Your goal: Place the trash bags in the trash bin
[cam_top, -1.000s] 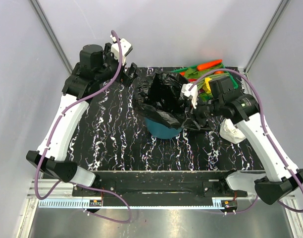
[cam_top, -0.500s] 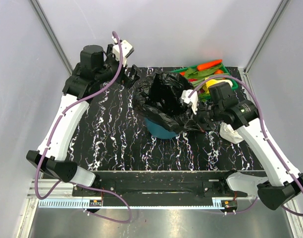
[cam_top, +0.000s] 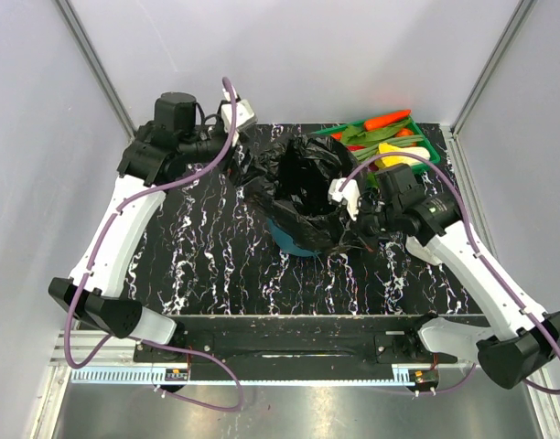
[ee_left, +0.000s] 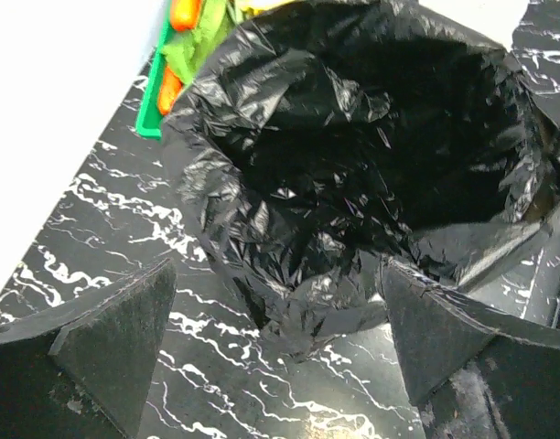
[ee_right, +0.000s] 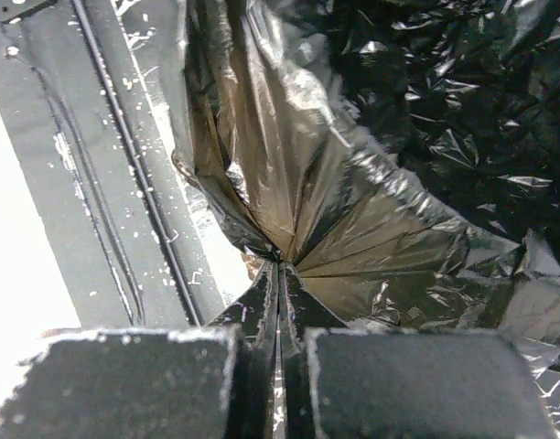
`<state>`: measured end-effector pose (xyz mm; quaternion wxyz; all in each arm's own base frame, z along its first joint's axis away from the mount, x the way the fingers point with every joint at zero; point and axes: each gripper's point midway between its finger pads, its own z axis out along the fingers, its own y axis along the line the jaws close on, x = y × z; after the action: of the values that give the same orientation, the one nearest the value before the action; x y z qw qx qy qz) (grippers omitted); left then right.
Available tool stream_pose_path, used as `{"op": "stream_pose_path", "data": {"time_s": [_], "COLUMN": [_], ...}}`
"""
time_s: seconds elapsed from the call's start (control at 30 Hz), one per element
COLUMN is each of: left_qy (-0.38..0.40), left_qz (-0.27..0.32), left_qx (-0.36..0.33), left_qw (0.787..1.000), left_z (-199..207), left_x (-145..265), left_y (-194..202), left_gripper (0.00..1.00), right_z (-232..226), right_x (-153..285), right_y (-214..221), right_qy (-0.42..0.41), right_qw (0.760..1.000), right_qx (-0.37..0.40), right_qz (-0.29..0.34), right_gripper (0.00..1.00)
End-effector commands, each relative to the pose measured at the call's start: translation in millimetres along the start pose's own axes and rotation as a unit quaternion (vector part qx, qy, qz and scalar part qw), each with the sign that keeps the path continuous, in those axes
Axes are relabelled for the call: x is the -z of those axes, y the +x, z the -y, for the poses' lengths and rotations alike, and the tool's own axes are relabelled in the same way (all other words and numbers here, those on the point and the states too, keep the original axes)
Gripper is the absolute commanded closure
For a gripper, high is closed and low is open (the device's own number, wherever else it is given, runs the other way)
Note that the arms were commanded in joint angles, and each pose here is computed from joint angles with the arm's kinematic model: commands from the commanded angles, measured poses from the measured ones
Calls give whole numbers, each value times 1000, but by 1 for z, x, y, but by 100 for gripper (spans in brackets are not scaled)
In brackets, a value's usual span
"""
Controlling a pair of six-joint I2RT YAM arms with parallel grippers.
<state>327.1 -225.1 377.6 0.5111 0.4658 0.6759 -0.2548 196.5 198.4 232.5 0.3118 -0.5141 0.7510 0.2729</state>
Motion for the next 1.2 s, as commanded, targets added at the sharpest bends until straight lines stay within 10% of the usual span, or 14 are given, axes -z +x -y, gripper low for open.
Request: {"op": "stream_pose_path", "data": {"time_s": [0.0,0.37,0.67,0.93,1.17], "left_qy": [39,18,11,53,59], "left_qz": [-2,-83,-93,-85,-113], "left_qx": [-32,-59,-59,-55,-55], "left_qw": [999,995,994,993,990], "left_z": [20,12,1,7,12], "left_x": [8,-1,-19,-36,-37], "left_y": [11,83,114,126,154], "left_gripper": [1,1,1,75,96], "right_z": [21,40,40,42,45], "right_x": [-8,-13,-13,-12,-17], "right_y": [-4,-10,-13,-12,-8], "right_qy": [46,81,77,81,81], "right_qw": [999,997,997,997,996], "right_qx": [1,-14,-17,-18,-20], "right_qz": [5,7,5,-3,-12], "right_gripper": [98,72,70,70,72]}}
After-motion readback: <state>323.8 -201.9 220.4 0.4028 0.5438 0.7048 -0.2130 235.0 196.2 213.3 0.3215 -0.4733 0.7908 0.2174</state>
